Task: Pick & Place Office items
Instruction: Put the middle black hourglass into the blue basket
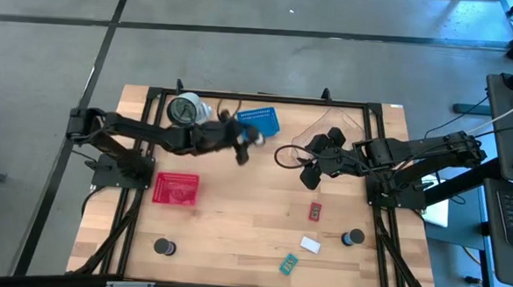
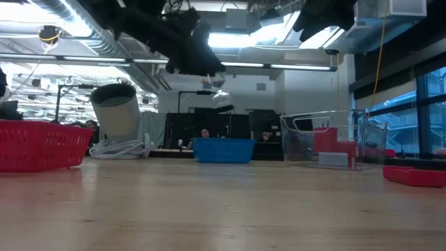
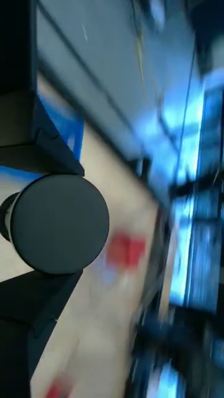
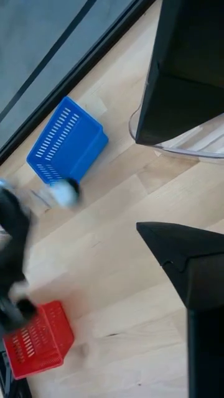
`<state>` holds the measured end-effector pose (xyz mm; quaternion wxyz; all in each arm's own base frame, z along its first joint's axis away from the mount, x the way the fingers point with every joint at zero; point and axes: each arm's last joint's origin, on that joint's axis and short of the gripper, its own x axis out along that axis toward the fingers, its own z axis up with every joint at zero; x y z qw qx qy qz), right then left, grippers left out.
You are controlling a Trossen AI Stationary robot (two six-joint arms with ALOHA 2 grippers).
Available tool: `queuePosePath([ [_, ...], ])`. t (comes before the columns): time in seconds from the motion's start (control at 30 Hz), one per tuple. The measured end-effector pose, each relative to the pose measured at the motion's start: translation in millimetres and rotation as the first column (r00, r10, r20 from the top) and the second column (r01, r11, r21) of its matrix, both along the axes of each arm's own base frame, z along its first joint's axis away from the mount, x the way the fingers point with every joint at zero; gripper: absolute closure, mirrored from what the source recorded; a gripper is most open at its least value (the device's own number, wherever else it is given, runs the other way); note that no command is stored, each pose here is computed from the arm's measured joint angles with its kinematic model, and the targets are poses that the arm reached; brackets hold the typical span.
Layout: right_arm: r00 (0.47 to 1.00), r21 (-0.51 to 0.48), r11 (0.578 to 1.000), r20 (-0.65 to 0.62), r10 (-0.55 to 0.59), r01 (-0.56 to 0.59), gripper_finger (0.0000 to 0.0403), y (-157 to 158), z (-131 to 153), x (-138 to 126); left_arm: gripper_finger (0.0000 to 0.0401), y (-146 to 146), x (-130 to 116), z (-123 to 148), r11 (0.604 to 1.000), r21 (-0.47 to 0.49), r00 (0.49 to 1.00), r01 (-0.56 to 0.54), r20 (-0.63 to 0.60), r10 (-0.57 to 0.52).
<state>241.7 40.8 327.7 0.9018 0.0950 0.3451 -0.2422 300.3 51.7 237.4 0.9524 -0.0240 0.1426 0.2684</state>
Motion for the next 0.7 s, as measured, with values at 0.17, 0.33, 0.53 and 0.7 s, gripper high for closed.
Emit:
queuePosePath([
  [0.17, 1.0, -0.004, 1.0, -0.002, 0.004, -0.004, 0.0183, 0, 0, 0, 0.019, 39, -3, -8, 0.991, -0.046, 0.992, -0.123, 0.022, 0.124],
  [0.33, 1.0, -0.011, 1.0, -0.005, 0.007, -0.007, 0.0183, 0, 0, 0, 0.019, 73, -2, -32, 0.975, -0.135, 0.984, -0.175, 0.005, 0.177],
  [0.53, 1.0, -0.016, 1.0, -0.007, 0.012, -0.012, 0.0183, 0, 0, 0, 0.019, 91, -4, -50, 0.962, -0.17, 0.976, -0.215, -0.047, 0.21],
  [0.7, 1.0, -0.016, 1.0, -0.007, 0.012, -0.012, 0.0183, 0, 0, 0, 0.019, 95, -3, -63, 0.956, -0.195, 0.974, -0.221, -0.091, 0.207],
])
